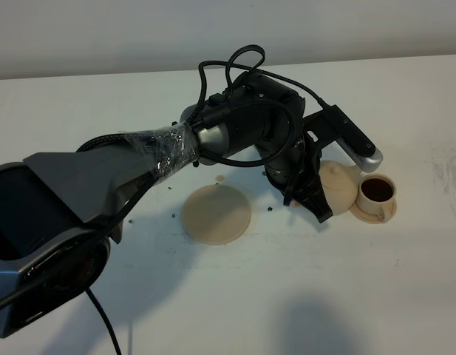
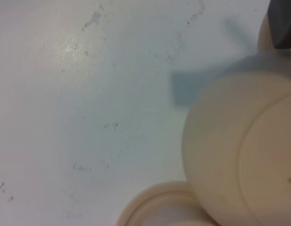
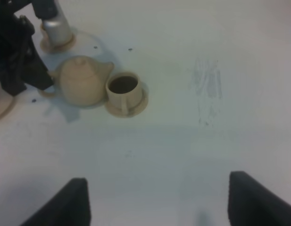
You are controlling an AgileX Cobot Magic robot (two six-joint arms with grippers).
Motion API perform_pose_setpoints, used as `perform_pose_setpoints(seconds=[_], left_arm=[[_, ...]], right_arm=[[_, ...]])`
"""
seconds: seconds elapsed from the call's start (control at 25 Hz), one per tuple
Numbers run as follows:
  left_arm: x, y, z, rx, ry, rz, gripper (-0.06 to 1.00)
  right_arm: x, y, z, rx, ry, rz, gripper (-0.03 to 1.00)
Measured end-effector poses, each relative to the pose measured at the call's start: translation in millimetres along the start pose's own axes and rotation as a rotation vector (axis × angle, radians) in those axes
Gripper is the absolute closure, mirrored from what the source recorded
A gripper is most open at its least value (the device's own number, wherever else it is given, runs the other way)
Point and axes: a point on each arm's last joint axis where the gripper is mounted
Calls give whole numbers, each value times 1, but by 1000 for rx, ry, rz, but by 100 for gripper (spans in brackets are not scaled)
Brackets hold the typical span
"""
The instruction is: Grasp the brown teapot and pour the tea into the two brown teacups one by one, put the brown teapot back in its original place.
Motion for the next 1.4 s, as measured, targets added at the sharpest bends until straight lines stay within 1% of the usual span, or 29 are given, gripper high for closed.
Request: perform_pose_setpoints(seconds=[0.08,0.16,0.32,0.4,0.64,0.72,0.8,0.96,1.12,1.2,1.28,1.4], left_arm=[[-7,-2,0,1,-5,-13,86],[-20,-4,2,12,-25,-34,86],[-55,-7,6,34,-75,-82,86],[-69,-5,10,25,-84,-89,86],[-76,12,28,-13,-79,22,86],[-76,14,30,-18,-80,33,86],[-76,19,32,-28,-84,9,86],[-79,40,35,-63,-103,-55,86],[-82,78,38,-117,-116,-85,86],[-83,98,37,-147,-124,-114,86],[-83,118,34,-169,-128,-123,86],[-81,136,28,-187,-129,-132,86]], right_arm=[[0,0,0,0,0,0,37],[0,0,0,0,0,0,37],[0,0,0,0,0,0,37],[0,0,0,0,0,0,37],[0,0,0,0,0,0,37],[0,0,0,0,0,0,37],[0,0,0,0,0,0,37],[0,0,0,0,0,0,37],[0,0,0,0,0,0,37],[0,0,0,0,0,0,37],[0,0,0,0,0,0,37],[0,0,0,0,0,0,37]])
Point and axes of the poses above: a point on each arm's last joint axis where the gripper is mounted, x pointing out along that axis toward the gripper, z along the wrist's bending axis when the last joint is at zero, y = z × x, and after that the axes turned 2 degrees about -x, right-handed
